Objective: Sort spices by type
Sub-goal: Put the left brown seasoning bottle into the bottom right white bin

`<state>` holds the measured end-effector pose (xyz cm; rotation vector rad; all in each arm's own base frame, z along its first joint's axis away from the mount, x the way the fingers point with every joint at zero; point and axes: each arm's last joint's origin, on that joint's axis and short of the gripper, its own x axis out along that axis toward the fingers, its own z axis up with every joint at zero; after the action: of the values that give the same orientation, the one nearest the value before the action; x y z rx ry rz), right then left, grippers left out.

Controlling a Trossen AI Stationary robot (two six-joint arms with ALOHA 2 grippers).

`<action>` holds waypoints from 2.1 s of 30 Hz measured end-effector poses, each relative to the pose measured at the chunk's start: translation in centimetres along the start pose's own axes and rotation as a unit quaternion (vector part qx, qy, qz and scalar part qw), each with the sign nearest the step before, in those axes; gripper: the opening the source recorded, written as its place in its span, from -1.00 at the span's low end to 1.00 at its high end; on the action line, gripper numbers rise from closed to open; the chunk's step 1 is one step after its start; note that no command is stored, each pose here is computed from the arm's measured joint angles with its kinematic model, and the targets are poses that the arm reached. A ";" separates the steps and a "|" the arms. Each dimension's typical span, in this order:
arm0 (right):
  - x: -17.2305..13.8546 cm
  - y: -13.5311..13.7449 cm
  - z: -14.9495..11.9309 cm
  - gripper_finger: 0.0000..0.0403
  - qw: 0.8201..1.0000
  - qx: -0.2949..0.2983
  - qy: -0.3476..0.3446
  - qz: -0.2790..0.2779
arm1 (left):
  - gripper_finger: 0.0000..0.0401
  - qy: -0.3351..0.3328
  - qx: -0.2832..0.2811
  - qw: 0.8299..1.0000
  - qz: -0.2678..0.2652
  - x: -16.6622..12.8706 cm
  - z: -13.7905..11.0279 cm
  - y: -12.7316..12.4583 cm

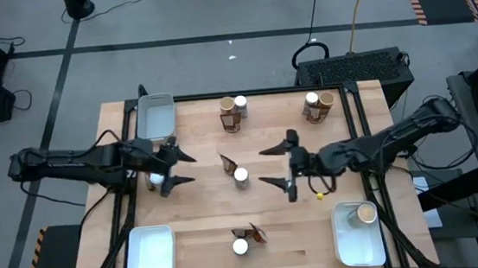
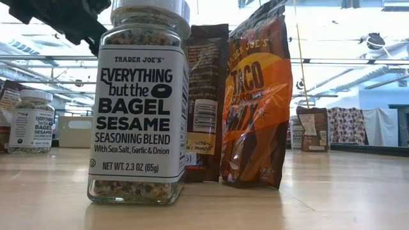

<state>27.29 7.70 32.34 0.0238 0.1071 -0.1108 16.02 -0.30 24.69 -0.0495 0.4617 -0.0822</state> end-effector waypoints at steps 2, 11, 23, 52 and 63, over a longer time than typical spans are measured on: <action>0.8 -0.4 -0.6 0.59 1.000 0.005 0.013 -0.002 | 0.50 0.007 -0.002 1.000 0.024 -0.1 0.1 -0.3; 3.9 -5.9 -2.3 0.59 0.991 0.063 0.052 -0.103 | 0.50 -0.011 0.012 0.999 0.049 -0.6 1.1 -0.9; 9.6 -16.4 1.4 0.59 0.955 0.054 0.199 -0.215 | 0.50 -0.017 0.085 0.995 0.058 -0.6 1.4 -0.7; 21.5 -29.8 -4.6 0.59 0.895 0.082 0.344 -0.273 | 0.50 0.011 0.091 0.991 0.096 0.7 0.9 1.0; 21.1 -30.6 -4.9 0.59 0.901 0.146 0.344 -0.222 | 0.50 0.016 0.084 0.991 0.107 0.9 0.9 1.4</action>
<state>44.18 -24.86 24.63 0.3426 0.8083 -0.5753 17.36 1.08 24.96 0.1674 0.4879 0.0892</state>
